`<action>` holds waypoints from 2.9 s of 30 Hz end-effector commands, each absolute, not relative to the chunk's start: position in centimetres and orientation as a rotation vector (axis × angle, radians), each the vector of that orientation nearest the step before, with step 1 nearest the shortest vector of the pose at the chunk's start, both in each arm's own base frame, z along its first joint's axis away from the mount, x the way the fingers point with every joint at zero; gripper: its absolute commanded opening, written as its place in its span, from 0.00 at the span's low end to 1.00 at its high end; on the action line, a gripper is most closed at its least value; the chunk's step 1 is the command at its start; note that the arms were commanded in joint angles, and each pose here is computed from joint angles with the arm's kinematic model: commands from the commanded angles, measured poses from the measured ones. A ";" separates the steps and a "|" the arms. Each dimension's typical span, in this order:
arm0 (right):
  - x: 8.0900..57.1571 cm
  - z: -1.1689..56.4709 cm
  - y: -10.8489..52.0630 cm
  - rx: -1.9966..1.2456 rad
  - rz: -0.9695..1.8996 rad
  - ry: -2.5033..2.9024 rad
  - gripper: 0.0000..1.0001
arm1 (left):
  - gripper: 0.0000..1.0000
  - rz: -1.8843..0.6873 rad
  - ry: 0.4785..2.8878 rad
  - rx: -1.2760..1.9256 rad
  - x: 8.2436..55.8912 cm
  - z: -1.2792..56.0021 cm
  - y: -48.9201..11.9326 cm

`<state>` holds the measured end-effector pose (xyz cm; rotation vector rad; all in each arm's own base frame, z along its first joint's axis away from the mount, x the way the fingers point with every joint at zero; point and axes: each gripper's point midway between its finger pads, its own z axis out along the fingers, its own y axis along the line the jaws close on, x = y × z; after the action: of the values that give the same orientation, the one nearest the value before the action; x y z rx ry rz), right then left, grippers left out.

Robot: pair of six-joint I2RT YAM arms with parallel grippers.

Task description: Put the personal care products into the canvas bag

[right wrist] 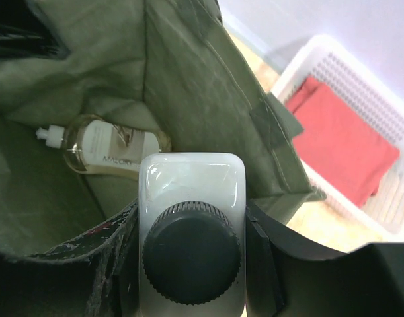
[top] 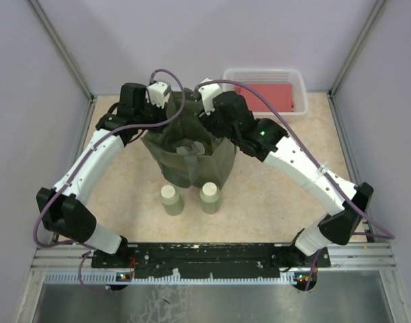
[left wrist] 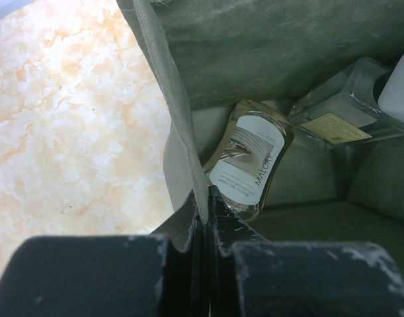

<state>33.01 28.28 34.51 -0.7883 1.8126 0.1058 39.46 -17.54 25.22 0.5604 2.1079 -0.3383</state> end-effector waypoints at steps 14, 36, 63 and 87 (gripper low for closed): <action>38.0 32.3 24.4 -0.231 0.074 1.928 0.00 | 0.00 -0.368 2.127 0.595 39.2 24.2 -18.0; 36.6 42.8 35.3 -0.448 0.455 1.644 0.00 | 0.00 -0.361 2.120 0.592 39.2 24.5 -17.9; 42.2 29.7 36.9 -0.456 0.428 1.824 0.00 | 0.00 -0.382 2.079 0.605 38.6 26.7 -17.9; 45.3 22.0 40.2 -0.518 0.294 1.985 0.00 | 0.00 -0.376 2.073 0.595 38.8 27.1 -17.8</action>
<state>45.11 38.42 19.84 -0.5256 2.0326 0.2987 38.82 -17.50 25.27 0.5819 2.1214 -0.3640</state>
